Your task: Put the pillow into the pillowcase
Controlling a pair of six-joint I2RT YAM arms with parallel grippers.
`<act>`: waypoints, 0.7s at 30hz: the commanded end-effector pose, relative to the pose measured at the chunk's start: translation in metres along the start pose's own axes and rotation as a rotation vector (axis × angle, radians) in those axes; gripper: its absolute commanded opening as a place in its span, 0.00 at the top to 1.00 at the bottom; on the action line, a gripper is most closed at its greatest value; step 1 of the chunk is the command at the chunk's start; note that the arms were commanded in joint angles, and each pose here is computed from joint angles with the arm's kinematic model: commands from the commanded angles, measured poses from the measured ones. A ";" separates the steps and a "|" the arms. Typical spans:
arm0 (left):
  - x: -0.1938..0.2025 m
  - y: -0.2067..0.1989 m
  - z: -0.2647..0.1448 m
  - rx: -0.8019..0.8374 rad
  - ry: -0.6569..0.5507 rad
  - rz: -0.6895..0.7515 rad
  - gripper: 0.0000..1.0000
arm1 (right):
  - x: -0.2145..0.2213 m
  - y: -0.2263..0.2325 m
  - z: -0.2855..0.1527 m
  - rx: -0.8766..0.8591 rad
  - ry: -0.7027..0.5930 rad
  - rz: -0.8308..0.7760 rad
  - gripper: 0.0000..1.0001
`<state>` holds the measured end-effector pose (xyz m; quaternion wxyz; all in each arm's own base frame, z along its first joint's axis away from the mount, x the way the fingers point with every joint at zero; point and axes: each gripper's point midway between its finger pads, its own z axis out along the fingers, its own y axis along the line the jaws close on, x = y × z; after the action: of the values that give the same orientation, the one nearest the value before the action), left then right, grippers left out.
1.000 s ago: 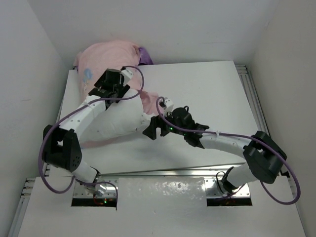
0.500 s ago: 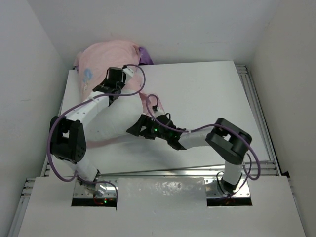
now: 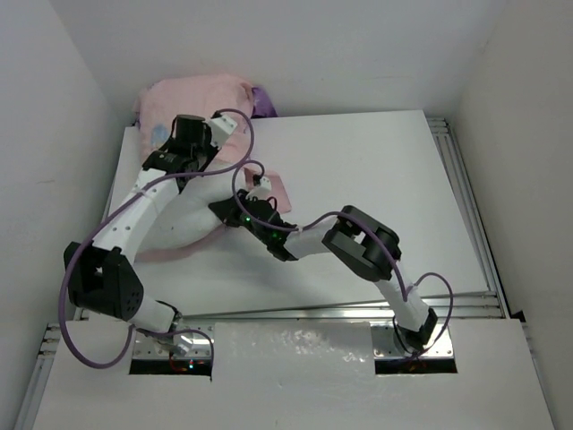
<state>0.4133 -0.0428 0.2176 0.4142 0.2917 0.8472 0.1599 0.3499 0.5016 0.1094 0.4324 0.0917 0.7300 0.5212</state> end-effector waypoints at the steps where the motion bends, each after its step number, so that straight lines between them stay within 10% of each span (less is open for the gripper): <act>1: -0.026 -0.021 -0.046 0.203 -0.091 -0.027 1.00 | -0.131 0.076 0.014 -0.162 -0.443 -0.096 1.00; 13: -0.096 -0.026 -0.131 0.362 -0.284 0.038 1.00 | -0.270 0.174 -0.014 -0.394 -0.887 -0.278 1.00; 21: -0.115 -0.020 -0.180 0.404 -0.374 0.021 1.00 | -0.275 0.055 0.068 -0.045 -0.790 -0.395 1.00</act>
<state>0.3832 -0.0963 0.3832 0.5167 0.3537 0.7785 0.0436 0.4756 0.4715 0.3274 0.7367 0.0696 0.4635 0.4874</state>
